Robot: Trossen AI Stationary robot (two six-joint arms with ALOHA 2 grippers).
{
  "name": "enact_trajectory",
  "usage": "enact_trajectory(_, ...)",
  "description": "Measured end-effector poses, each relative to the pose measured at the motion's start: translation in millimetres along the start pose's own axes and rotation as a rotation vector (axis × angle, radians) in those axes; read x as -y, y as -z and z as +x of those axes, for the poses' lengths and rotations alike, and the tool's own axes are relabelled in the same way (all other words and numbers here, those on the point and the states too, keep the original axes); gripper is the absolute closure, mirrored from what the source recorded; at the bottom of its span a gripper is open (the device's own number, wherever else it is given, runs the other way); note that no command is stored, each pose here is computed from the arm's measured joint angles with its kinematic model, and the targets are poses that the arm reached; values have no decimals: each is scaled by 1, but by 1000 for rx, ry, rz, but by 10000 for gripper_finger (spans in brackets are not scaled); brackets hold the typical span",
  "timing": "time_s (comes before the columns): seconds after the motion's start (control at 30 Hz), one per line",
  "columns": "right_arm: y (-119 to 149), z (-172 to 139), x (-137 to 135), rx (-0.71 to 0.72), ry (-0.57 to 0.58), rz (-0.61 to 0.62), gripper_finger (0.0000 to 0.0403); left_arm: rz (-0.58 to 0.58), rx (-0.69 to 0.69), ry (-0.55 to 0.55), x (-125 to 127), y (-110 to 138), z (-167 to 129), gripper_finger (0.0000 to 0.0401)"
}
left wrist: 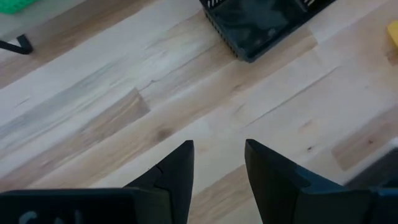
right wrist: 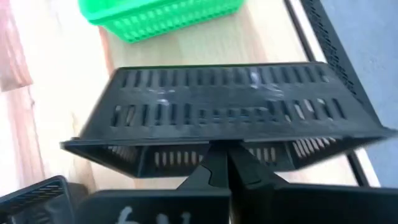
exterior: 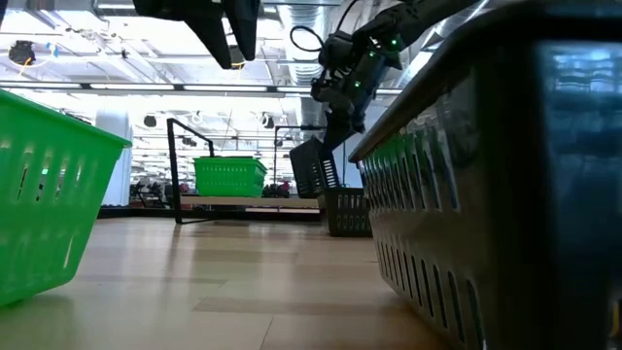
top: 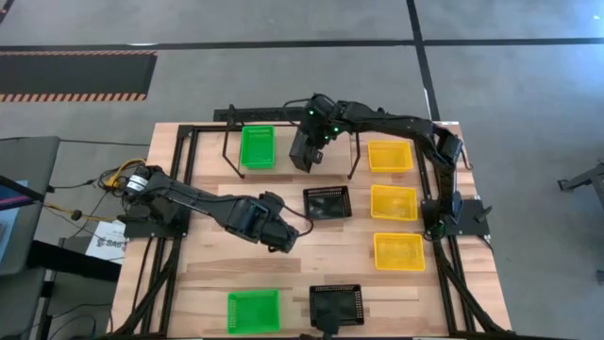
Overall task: Stack baskets on shelf by color
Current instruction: Put the middle black basket on the shelf, then stack the top black basket on top of the black basket on the shelf
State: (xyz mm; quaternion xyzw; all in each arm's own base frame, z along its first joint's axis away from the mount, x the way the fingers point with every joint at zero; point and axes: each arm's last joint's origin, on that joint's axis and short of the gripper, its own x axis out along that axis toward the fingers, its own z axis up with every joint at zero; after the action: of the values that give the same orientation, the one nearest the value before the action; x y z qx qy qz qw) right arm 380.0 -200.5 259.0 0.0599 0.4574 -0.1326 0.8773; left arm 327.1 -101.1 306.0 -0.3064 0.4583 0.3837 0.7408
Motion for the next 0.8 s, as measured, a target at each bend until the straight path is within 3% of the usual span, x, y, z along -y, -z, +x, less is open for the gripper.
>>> enact_trajectory(0.43,-9,-1,-2,101,-43,-43,403,-23,1,3,0,-4,1,271)
enact_trajectory(0.63,-10,-1,-15,87,-64,-50,403,-21,1,1,0,-4,1,271)
enact_trajectory(0.8,-3,-3,-35,-6,-104,-76,403,-6,-1,-7,-1,-4,2,271)
